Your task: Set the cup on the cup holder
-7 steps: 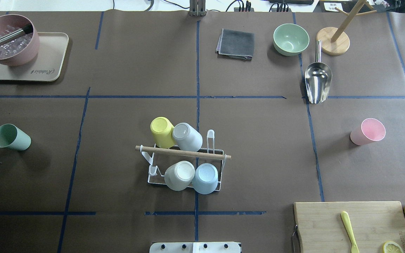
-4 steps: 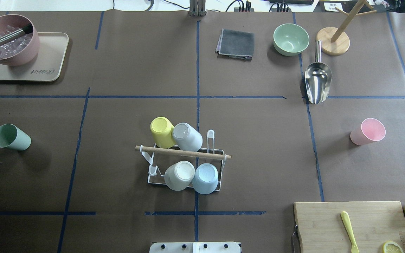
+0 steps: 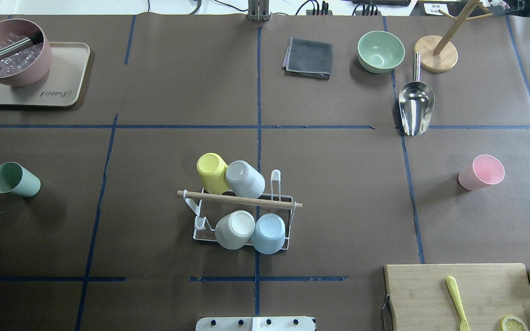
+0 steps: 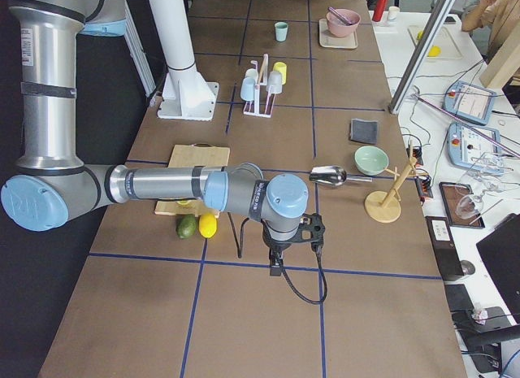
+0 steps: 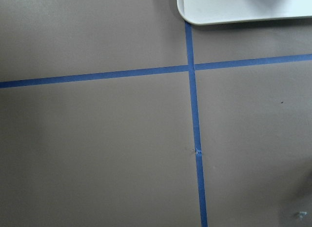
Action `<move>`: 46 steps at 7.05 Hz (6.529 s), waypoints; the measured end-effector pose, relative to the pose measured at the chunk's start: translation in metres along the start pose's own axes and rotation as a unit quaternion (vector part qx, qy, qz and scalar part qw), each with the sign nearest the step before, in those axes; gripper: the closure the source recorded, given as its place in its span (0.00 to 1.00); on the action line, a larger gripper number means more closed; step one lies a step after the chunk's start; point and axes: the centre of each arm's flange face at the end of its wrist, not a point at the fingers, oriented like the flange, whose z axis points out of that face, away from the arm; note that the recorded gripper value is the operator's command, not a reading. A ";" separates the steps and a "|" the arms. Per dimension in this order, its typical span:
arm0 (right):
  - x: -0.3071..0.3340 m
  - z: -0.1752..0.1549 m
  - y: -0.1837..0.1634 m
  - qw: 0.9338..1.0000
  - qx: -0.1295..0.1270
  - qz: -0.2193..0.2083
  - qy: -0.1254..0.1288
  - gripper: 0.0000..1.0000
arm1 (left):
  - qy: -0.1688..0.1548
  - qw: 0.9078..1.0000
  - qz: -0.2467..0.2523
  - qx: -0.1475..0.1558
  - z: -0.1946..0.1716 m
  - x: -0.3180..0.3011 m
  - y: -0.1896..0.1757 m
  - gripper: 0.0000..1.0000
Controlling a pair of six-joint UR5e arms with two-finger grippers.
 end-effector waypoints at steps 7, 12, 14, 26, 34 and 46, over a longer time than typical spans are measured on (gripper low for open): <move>-0.181 0.065 -0.124 0.989 -0.150 -0.013 0.000 0.00 | 0.000 0.998 0.021 -0.060 -0.011 0.086 -0.078 0.00; -0.226 0.123 -0.190 0.974 -0.225 0.010 -0.001 0.00 | 0.000 0.984 0.084 -0.158 0.046 0.221 -0.133 0.00; -0.242 0.148 -0.194 0.968 -0.249 0.013 -0.008 0.00 | 0.000 0.980 0.083 -0.180 0.068 0.236 -0.155 0.00; -0.264 0.244 -0.137 0.942 -0.336 0.002 -0.003 0.01 | -0.029 0.939 0.028 -0.341 0.167 0.270 -0.138 0.00; -0.264 0.265 -0.118 0.935 -0.355 -0.013 -0.013 1.00 | -0.033 0.927 0.013 -0.374 0.200 0.274 -0.143 0.00; -0.364 0.104 -0.157 0.973 -0.182 -0.138 -0.036 1.00 | -0.025 0.895 0.007 -0.446 0.249 0.279 -0.106 0.94</move>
